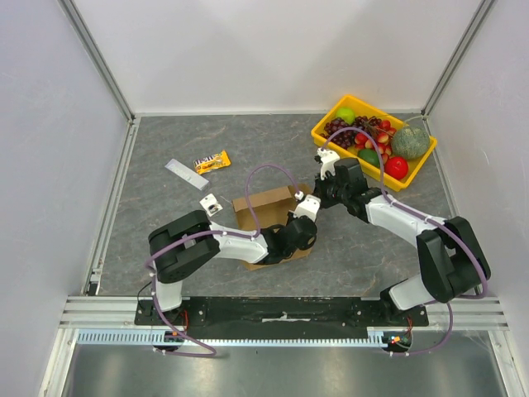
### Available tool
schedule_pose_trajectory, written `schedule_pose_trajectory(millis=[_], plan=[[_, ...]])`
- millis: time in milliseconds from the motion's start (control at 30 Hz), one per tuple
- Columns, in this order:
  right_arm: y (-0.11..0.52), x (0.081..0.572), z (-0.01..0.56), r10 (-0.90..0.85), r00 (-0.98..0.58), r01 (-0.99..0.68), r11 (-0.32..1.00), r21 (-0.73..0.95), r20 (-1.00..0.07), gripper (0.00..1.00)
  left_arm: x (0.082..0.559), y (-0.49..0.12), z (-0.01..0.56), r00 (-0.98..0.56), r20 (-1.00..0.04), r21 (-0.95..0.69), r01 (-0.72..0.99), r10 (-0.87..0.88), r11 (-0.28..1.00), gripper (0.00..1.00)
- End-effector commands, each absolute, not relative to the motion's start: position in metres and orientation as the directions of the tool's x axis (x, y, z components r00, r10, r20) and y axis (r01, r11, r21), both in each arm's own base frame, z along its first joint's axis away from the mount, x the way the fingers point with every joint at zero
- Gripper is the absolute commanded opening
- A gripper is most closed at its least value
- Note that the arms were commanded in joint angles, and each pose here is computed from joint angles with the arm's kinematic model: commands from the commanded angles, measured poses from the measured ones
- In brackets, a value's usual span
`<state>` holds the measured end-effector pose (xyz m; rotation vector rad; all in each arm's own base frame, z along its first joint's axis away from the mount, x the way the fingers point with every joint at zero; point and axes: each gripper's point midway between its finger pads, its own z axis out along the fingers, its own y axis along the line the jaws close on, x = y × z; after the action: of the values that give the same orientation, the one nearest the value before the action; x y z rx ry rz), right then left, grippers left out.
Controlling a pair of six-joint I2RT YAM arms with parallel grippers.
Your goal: Fold the paper box
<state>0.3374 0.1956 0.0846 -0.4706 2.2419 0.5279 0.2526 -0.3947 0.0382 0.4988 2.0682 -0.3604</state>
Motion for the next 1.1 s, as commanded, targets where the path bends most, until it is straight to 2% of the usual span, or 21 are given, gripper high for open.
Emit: schedule_pose_trajectory(millis=[0,300,1067], plan=[[0.202,0.337,0.105,-0.14,-0.595,-0.515,0.822,0.242,-0.792,0.01,0.257,-0.4,0.031,-0.466,-0.866,-0.061,0.459,0.182,0.887,0.02],[0.205,0.324,0.104,-0.128,-0.614,-0.53,0.799,0.286,-0.779,0.01,0.253,-0.396,0.012,-0.493,-0.847,-0.057,0.455,0.198,0.889,0.02],[0.201,0.286,0.083,-0.093,-0.661,-0.515,0.778,0.36,-0.745,0.01,0.252,-0.404,0.028,-0.487,-0.856,-0.09,0.473,0.175,0.876,0.02]])
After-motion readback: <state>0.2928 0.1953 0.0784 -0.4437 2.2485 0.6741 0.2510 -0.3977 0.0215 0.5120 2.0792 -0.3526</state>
